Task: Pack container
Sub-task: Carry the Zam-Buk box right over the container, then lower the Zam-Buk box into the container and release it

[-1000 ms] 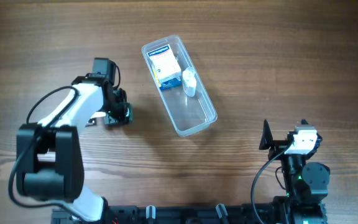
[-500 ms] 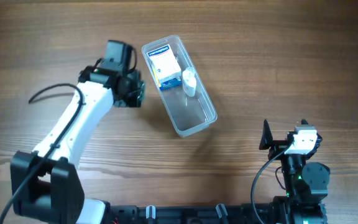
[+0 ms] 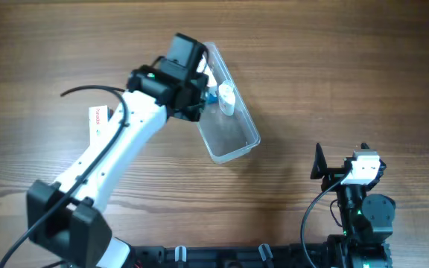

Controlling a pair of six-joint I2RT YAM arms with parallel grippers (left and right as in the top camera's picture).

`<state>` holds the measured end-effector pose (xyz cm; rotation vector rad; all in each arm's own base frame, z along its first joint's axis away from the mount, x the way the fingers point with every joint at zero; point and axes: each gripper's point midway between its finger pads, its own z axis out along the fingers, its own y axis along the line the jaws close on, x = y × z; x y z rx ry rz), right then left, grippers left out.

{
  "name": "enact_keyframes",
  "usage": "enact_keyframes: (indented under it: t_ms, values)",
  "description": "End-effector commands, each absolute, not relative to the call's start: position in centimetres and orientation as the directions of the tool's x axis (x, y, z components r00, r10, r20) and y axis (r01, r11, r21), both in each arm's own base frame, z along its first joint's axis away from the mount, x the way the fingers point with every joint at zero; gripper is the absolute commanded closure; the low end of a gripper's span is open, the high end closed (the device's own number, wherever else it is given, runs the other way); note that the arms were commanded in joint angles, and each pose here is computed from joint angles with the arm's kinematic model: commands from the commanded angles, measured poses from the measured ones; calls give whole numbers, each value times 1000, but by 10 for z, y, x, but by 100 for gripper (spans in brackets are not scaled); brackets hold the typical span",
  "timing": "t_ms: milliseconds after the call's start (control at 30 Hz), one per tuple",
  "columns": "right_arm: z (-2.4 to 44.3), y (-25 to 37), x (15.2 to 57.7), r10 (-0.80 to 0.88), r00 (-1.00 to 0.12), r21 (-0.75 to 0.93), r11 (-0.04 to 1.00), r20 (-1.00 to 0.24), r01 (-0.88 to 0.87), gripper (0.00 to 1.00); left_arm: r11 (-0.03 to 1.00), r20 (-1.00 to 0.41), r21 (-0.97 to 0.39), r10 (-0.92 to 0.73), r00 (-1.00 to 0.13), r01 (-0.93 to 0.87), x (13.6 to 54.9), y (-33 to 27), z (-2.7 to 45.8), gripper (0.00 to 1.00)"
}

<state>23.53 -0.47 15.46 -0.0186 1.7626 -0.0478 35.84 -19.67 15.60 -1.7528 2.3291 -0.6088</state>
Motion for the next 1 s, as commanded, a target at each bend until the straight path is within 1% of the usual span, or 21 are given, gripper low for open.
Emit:
enact_keyframes:
  t_ms: [0, 233, 367, 500, 567, 967]
  values:
    - [156, -9, 235, -23, -182, -31, 999, -983, 42, 0, 90, 142, -381, -978, -154, -920, 359, -206, 146, 56]
    - [156, -9, 235, -23, -182, -31, 999, -983, 42, 0, -42, 189, -345, -982, -25, -938, 365, -217, 128, 57]
    - [156, -9, 235, -23, -182, -31, 999, -983, 42, 0, -56, 205, -364, -979, -21, -930, 378, -224, 119, 57]
    - [156, -9, 235, -23, -182, -31, 999, -983, 42, 0, -143, 231, -335, -971, 66, -931, 382, -227, 107, 57]
    - [156, -9, 235, -23, -182, -31, 999, -983, 42, 0, -166, 234, -323, -968, 91, -932, 382, -227, 104, 57]
    - [156, -9, 235, -23, -182, -31, 999, -983, 42, 0, -168, 215, -303, -971, 104, -938, 382, -225, 91, 58]
